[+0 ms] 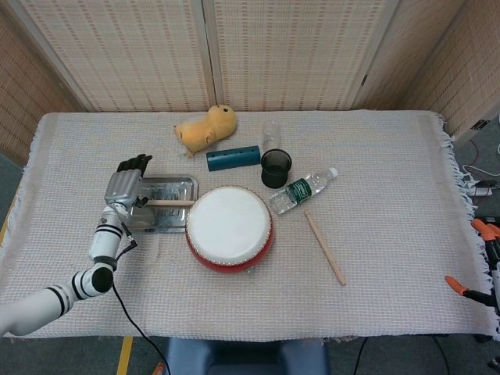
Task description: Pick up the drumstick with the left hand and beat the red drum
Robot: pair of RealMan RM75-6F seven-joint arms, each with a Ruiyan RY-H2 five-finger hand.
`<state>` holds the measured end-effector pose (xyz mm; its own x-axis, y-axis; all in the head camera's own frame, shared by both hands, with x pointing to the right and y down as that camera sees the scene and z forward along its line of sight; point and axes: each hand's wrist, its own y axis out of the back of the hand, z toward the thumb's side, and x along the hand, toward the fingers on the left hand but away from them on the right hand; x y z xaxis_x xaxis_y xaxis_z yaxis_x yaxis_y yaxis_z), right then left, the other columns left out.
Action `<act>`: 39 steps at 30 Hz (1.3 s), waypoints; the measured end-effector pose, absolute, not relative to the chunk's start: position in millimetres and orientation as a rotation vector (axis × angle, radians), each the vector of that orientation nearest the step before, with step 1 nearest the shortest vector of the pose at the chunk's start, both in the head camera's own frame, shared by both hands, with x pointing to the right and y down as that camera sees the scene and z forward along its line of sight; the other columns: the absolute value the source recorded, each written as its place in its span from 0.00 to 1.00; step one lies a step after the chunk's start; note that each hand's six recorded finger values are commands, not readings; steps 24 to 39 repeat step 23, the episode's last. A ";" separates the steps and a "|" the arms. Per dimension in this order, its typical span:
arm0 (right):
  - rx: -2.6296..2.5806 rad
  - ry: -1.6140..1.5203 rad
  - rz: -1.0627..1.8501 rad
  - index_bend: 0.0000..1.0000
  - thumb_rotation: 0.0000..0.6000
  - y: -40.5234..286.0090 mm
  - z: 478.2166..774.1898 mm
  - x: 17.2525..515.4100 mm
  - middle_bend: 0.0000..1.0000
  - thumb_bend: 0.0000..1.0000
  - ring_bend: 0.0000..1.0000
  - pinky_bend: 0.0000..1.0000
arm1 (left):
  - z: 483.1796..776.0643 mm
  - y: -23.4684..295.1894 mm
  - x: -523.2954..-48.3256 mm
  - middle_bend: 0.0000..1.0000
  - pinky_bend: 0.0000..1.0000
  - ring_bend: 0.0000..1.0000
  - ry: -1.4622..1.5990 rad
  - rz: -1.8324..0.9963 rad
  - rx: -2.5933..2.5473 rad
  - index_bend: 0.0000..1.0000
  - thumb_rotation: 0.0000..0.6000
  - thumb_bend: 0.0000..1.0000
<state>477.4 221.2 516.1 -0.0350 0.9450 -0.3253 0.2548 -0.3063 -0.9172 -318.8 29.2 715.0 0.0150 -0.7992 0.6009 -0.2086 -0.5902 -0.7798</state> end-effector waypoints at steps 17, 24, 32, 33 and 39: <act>-1.708 -1.250 1.395 0.08 1.00 216.7 528.4 480.6 0.11 0.09 0.00 0.03 | 614.7 144.7 -434.2 0.13 0.03 0.00 1.179 -1.562 -1.530 0.20 1.00 0.33; -1.726 -1.241 1.395 0.07 1.00 224.0 537.6 472.2 0.11 0.09 0.00 0.01 | 590.9 198.6 -447.8 0.12 0.03 0.00 1.163 -1.558 -1.506 0.20 1.00 0.33; -1.726 -1.241 1.395 0.07 1.00 224.0 537.6 472.2 0.11 0.09 0.00 0.01 | 590.9 198.6 -447.8 0.12 0.03 0.00 1.163 -1.558 -1.506 0.20 1.00 0.33; -1.726 -1.241 1.395 0.07 1.00 224.0 537.6 472.2 0.11 0.09 0.00 0.01 | 590.9 198.6 -447.8 0.12 0.03 0.00 1.163 -1.558 -1.506 0.20 1.00 0.33; -1.726 -1.241 1.395 0.07 1.00 224.0 537.6 472.2 0.11 0.09 0.00 0.01 | 590.9 198.6 -447.8 0.12 0.03 0.00 1.163 -1.558 -1.506 0.20 1.00 0.33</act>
